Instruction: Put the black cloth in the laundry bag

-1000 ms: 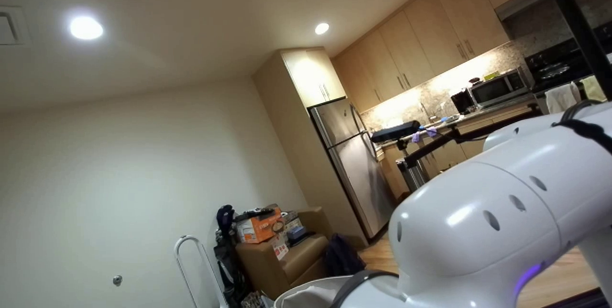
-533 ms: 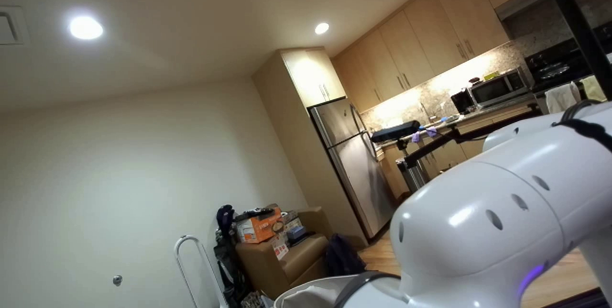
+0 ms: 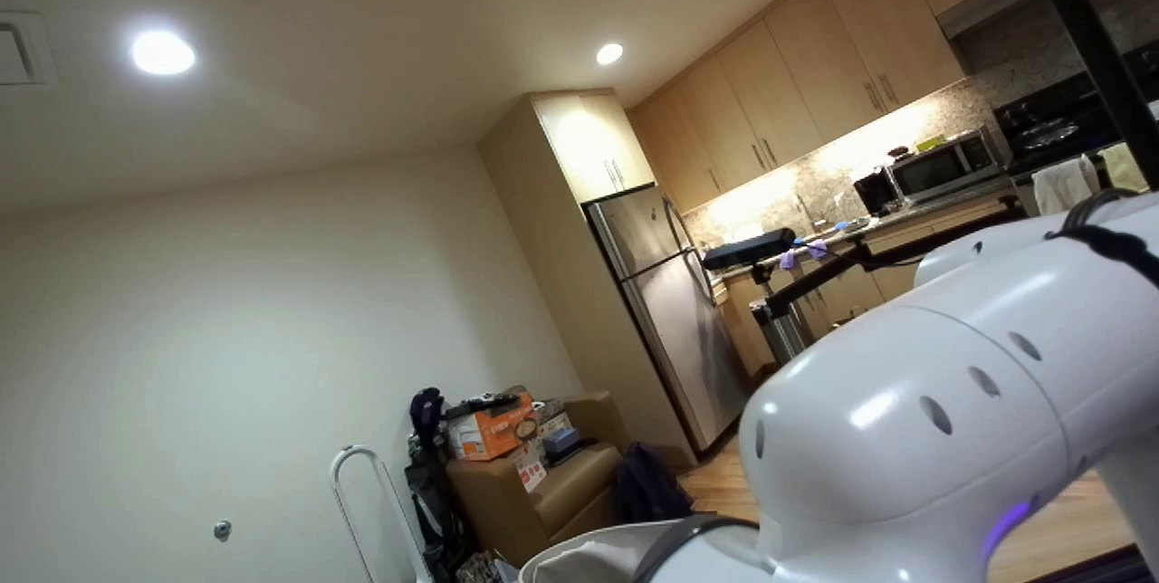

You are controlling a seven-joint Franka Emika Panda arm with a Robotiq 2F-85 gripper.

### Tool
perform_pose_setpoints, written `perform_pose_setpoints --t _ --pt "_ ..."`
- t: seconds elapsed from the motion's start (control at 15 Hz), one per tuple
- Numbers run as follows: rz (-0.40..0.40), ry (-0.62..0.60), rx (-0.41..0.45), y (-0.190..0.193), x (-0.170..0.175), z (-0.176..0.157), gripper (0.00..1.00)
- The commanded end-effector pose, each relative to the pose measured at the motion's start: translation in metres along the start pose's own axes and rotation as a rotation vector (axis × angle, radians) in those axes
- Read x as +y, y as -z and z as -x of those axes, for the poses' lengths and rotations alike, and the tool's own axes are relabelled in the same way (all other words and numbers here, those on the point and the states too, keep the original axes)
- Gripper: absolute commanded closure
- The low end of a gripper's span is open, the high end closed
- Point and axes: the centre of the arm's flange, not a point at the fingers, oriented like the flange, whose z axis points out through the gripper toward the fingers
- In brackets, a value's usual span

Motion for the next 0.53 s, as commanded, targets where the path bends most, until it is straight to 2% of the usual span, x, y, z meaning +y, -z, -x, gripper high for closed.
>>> perform_pose_setpoints --t 0.0,0.27,0.47 --pt "0.004 -0.036 -0.015 0.018 0.022 0.006 0.91" --pt "0.048 -0.105 -0.069 0.053 0.029 0.039 0.92" --pt "0.071 -0.175 -0.150 0.078 0.035 0.075 0.91"
